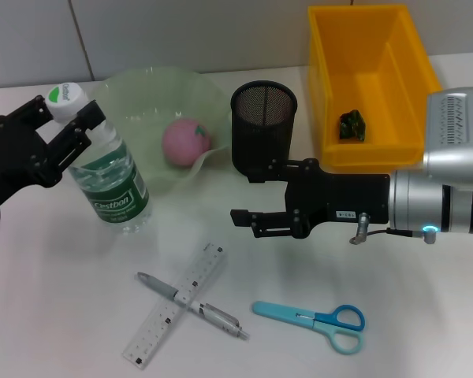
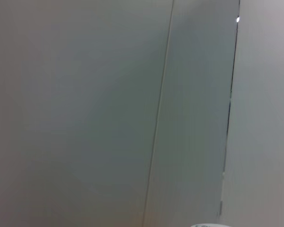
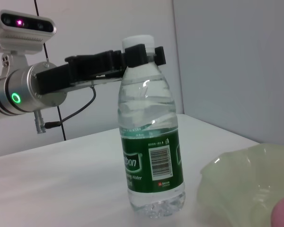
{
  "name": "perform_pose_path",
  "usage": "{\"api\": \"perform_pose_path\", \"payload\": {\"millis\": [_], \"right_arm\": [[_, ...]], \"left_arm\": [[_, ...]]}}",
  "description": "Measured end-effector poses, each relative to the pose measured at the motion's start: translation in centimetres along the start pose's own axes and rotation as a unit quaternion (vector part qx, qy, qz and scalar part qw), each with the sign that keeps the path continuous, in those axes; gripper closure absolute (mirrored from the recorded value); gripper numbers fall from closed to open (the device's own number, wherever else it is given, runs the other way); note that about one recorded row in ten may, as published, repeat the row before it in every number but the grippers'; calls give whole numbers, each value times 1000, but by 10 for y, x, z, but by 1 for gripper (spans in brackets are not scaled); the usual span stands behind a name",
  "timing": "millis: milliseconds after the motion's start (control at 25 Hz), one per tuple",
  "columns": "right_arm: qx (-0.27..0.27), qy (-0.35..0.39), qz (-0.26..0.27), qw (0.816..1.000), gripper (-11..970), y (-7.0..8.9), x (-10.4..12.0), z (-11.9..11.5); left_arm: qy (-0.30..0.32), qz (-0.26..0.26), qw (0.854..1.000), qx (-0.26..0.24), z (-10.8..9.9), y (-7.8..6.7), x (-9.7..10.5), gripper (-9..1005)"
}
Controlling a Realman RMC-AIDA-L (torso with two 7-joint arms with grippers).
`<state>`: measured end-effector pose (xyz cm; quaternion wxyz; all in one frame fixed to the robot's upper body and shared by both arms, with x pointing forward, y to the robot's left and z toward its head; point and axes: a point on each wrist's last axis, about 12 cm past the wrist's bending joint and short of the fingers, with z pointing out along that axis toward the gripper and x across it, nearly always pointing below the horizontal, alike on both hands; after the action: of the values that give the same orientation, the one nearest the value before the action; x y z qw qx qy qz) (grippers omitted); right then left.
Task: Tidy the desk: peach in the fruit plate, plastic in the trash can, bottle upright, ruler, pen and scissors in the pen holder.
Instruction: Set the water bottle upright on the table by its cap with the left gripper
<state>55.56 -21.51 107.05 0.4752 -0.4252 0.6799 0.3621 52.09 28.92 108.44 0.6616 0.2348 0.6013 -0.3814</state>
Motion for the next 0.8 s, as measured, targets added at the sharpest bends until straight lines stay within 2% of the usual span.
{"api": "perform_pose_path", "payload": {"millis": [800], "right_arm": [[-6,9,-5,1000,200,3,5,-2]], "left_arm": [[37,58,995,-68,-4,8,15,551]]}}
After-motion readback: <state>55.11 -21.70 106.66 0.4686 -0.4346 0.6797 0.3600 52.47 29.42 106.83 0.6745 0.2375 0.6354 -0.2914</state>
